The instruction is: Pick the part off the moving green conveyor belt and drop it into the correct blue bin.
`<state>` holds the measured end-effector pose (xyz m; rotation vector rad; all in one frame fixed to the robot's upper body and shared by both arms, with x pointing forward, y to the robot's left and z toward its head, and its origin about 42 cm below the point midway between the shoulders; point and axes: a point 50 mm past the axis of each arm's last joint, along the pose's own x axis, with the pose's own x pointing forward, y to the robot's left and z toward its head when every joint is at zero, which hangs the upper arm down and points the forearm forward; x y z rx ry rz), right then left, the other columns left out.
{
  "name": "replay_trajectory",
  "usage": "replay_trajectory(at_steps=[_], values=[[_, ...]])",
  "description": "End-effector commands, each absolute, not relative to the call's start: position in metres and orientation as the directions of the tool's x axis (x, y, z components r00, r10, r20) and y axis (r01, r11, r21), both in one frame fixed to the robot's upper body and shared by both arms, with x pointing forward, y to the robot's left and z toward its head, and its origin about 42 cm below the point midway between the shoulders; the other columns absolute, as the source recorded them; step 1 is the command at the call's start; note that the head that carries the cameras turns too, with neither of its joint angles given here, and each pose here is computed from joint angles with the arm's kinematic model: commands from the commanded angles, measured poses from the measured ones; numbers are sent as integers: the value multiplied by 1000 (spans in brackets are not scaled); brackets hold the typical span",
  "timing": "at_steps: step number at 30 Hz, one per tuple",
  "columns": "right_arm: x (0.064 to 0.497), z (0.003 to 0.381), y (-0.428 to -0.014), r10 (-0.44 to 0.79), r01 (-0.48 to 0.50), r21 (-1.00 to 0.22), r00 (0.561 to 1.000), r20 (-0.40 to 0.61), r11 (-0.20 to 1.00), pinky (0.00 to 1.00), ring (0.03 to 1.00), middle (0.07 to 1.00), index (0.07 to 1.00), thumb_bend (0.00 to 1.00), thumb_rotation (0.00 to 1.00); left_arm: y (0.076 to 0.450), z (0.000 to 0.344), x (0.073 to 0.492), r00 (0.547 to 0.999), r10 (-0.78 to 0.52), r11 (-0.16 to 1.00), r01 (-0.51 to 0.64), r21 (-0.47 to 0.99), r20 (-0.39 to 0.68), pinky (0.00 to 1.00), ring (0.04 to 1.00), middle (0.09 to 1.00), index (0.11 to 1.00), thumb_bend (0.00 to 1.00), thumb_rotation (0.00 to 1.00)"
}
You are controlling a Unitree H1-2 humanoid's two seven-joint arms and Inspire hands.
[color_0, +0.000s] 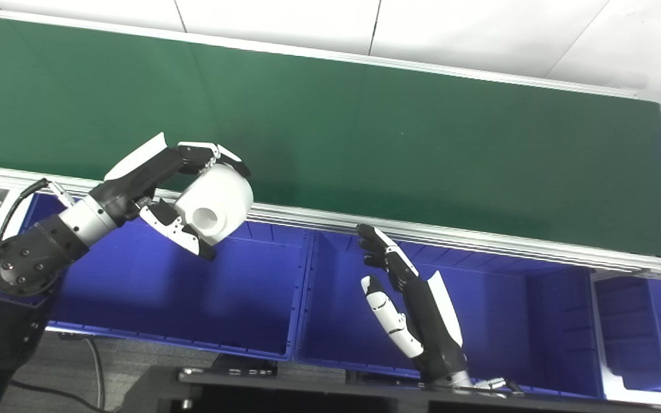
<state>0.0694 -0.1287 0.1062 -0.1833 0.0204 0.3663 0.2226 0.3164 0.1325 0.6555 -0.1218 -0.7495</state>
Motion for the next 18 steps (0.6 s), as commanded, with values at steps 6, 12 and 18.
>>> replay_trajectory(at_steps=[6,12,18], values=[[69,115,-122,348,-348,-166,937,-31,922,813,872,902,884,330,872,337,134,232,704,-700,461,574,677,-121,371,461,525,360,466,0],[69,114,-122,347,-347,-166,937,-25,923,818,878,903,886,334,875,339,103,215,706,-675,414,602,683,-213,382,453,524,385,466,0],[70,115,-124,351,-350,-161,936,-23,923,817,875,903,886,326,871,342,88,208,715,-653,396,603,692,-250,389,471,507,495,506,0]])
